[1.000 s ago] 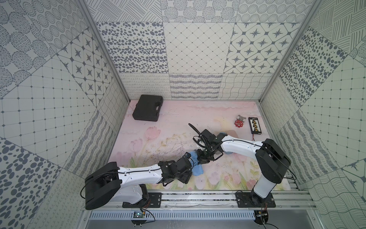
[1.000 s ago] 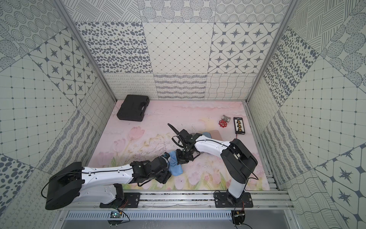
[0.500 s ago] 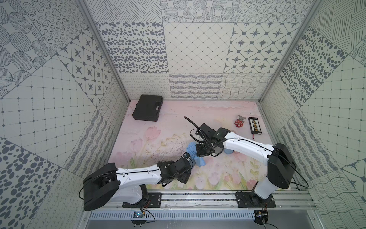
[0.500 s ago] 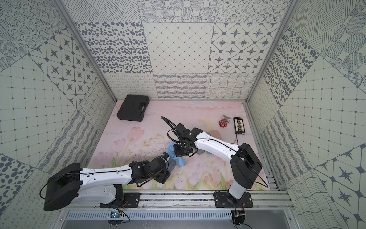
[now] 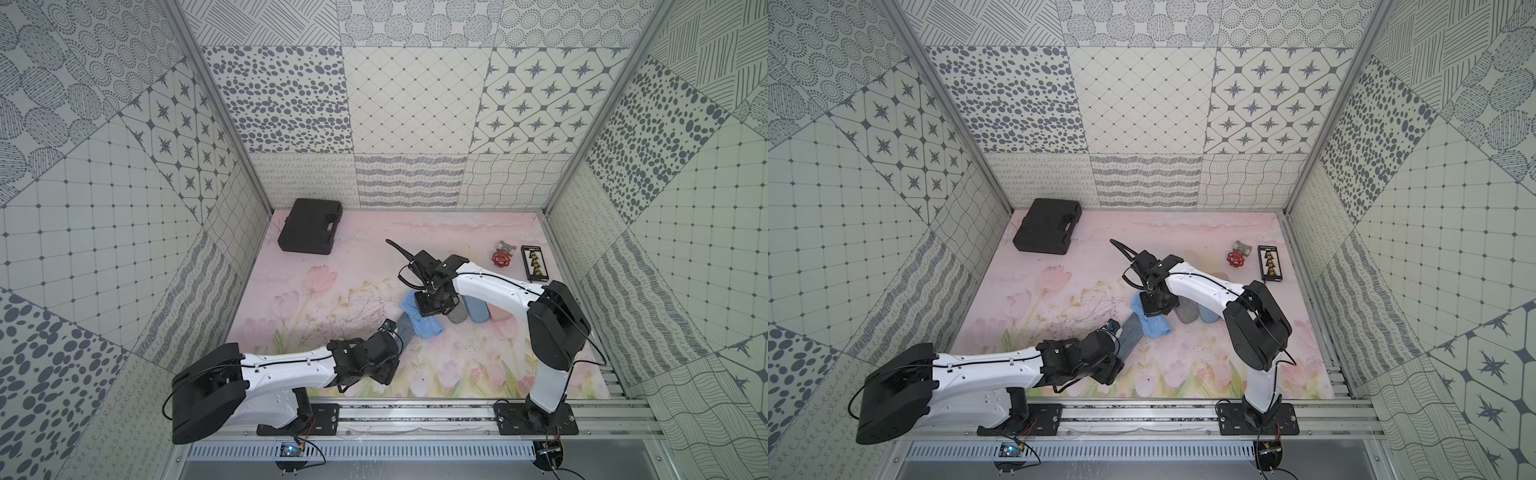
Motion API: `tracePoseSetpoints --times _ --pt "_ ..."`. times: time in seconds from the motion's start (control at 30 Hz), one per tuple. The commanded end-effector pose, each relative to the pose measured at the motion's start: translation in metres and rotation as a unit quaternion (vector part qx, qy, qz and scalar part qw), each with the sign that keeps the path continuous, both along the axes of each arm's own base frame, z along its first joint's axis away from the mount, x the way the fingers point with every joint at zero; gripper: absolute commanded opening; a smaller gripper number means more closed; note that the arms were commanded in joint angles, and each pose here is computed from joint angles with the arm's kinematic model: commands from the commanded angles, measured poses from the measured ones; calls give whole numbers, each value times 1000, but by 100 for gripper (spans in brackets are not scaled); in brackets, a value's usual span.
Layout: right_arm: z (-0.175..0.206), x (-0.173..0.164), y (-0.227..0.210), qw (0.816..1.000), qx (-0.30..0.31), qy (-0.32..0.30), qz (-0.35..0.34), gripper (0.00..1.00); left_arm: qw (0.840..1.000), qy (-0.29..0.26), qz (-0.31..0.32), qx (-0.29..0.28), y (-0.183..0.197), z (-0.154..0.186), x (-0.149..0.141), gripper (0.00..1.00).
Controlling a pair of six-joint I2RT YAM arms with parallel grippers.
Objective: Wipe the eyeglass case
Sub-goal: Wipe the dirt from the eyeglass case.
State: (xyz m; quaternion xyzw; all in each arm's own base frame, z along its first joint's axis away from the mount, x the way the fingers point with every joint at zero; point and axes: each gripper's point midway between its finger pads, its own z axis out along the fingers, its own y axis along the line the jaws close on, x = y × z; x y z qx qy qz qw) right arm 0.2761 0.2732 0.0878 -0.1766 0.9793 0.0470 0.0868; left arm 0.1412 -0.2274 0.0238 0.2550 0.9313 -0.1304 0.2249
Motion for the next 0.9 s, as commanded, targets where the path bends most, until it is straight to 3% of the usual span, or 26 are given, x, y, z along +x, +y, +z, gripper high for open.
tracePoseSetpoints --times 0.0,0.07,0.13,0.23,0.3,0.37,0.43,0.53,0.63,0.7,0.77,0.87 --pt "29 -14 16 998 22 -10 55 0 1000 -10 1 -16 -9 6 5 19" --pt "40 -33 45 991 119 39 45 0 1000 -12 1 -17 -8 7 5 19" --pt "42 -55 74 971 209 107 32 0 1000 -17 2 -25 -9 10 5 19" --pt "30 -76 101 941 287 181 10 0 999 -23 3 -32 -8 12 6 19" --pt "15 -82 104 930 304 208 -2 0 999 -25 4 -32 -8 13 7 19" --pt "-8 -77 88 935 284 213 -21 0 999 -23 2 -33 -10 13 6 19" --pt "-36 -63 49 955 214 199 -44 0 999 -22 0 -33 -10 12 6 19" --pt "-50 -22 -34 996 -6 78 -37 0 999 -21 -1 -33 -11 11 6 19" --pt "-15 12 -72 989 -145 -31 -9 0 999 -22 0 -34 -12 10 6 18" --pt "9 20 -64 986 -150 -67 10 0 999 -19 -1 -32 -13 9 6 18" --pt "28 14 -36 989 -116 -84 42 0 999 -19 -3 -33 -14 9 6 18" --pt "39 -17 24 997 28 -17 63 0 999 -20 -6 -32 -15 9 6 18"
